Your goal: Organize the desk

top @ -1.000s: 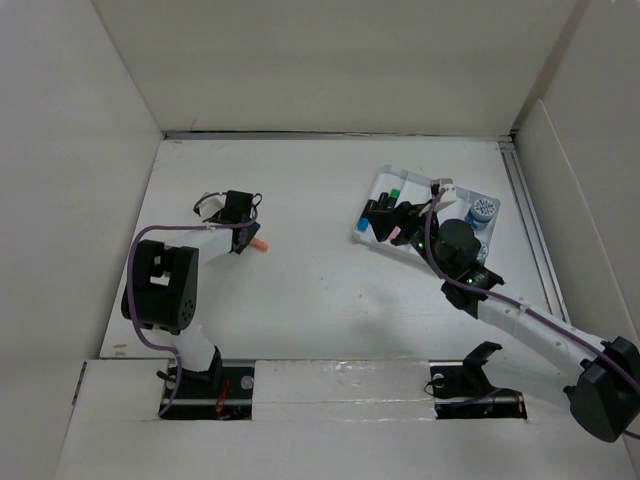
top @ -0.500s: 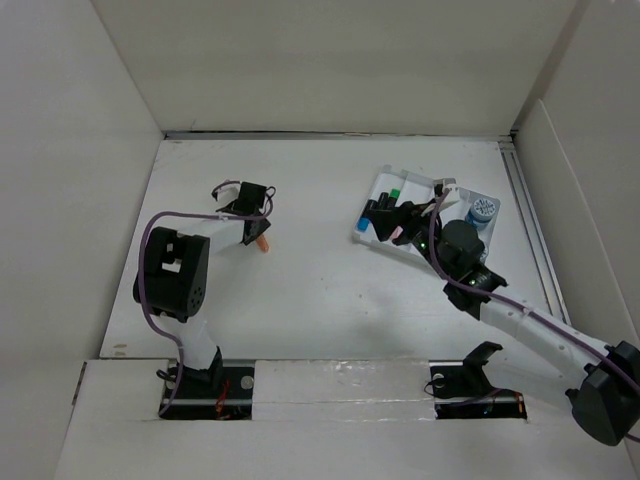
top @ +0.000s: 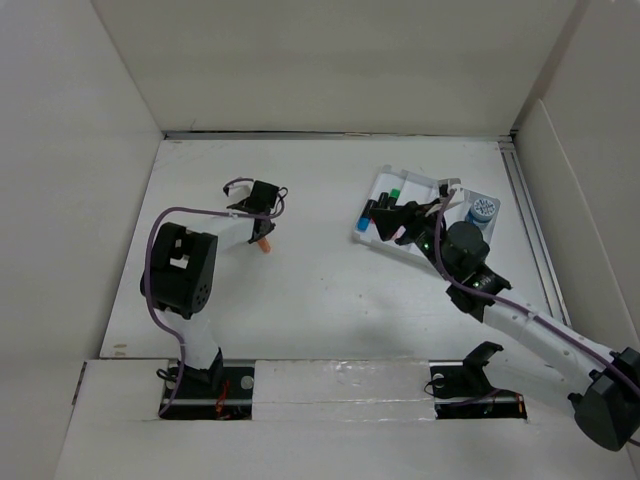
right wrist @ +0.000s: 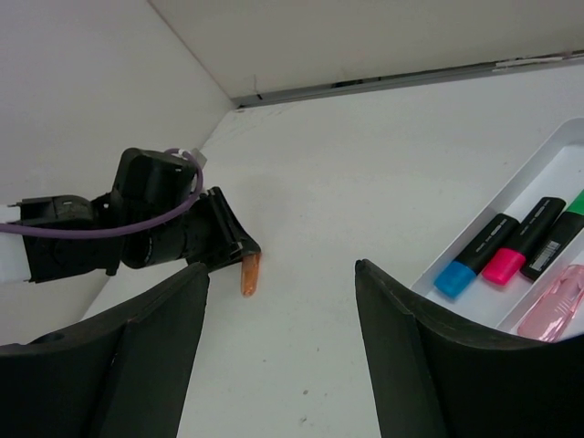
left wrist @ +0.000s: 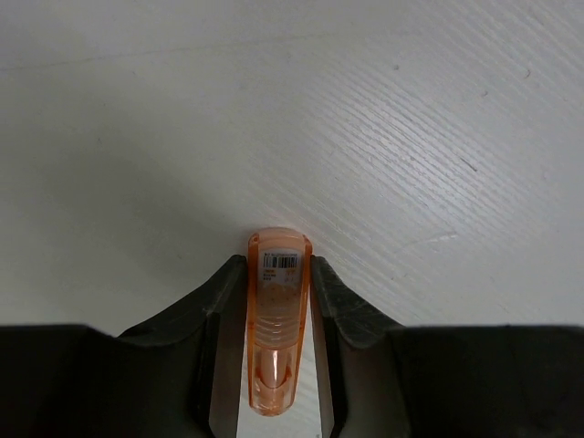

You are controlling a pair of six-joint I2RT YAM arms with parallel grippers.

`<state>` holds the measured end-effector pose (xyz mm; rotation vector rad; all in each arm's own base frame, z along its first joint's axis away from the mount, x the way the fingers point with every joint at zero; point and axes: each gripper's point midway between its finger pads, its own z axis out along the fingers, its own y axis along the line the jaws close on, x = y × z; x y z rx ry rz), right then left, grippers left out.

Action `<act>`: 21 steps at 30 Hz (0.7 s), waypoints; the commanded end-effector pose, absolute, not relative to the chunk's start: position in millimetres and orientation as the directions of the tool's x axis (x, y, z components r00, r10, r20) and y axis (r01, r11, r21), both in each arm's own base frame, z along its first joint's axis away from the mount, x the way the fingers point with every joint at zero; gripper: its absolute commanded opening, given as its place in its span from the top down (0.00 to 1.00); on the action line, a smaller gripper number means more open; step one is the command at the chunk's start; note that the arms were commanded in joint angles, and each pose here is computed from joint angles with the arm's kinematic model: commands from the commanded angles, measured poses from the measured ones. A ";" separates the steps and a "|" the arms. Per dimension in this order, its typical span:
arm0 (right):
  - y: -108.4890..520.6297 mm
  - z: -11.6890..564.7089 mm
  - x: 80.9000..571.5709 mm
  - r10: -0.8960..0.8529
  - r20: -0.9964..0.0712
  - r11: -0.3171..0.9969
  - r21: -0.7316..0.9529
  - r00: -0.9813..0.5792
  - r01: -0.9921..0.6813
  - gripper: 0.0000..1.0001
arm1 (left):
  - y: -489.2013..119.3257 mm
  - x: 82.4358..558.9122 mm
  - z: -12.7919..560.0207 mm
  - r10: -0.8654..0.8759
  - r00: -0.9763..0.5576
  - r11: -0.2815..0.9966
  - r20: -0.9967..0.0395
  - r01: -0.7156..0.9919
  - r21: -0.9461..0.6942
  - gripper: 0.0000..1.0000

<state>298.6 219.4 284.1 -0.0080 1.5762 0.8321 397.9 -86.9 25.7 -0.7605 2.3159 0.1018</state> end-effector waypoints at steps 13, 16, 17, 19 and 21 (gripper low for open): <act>193.7 318.4 298.1 0.513 -0.854 0.760 0.500 -0.088 -0.416 0.30 | -199.1 401.0 109.1 -0.392 -0.636 0.913 -0.665 -0.181 -0.364 1.00; 182.4 323.7 292.5 0.540 -0.840 0.759 0.515 -0.057 -0.398 0.30 | -253.4 399.9 142.4 -0.339 -0.627 0.914 -0.702 -0.044 -0.403 1.00; 178.8 326.1 290.2 0.548 -0.835 0.758 0.518 -0.045 -0.396 0.30 | -266.9 398.6 141.4 -0.310 -0.634 0.920 -0.709 -0.011 -0.392 1.00; 163.5 329.0 285.7 0.581 -0.814 0.759 0.540 0.003 -0.365 0.31 | -308.2 396.4 165.2 -0.282 -0.624 0.905 -0.729 0.080 -0.418 1.00; 154.5 332.2 282.4 0.604 -0.796 0.753 0.556 0.034 -0.351 0.31 | -339.0 401.5 172.8 -0.249 -0.624 0.898 -0.741 0.138 -0.418 1.00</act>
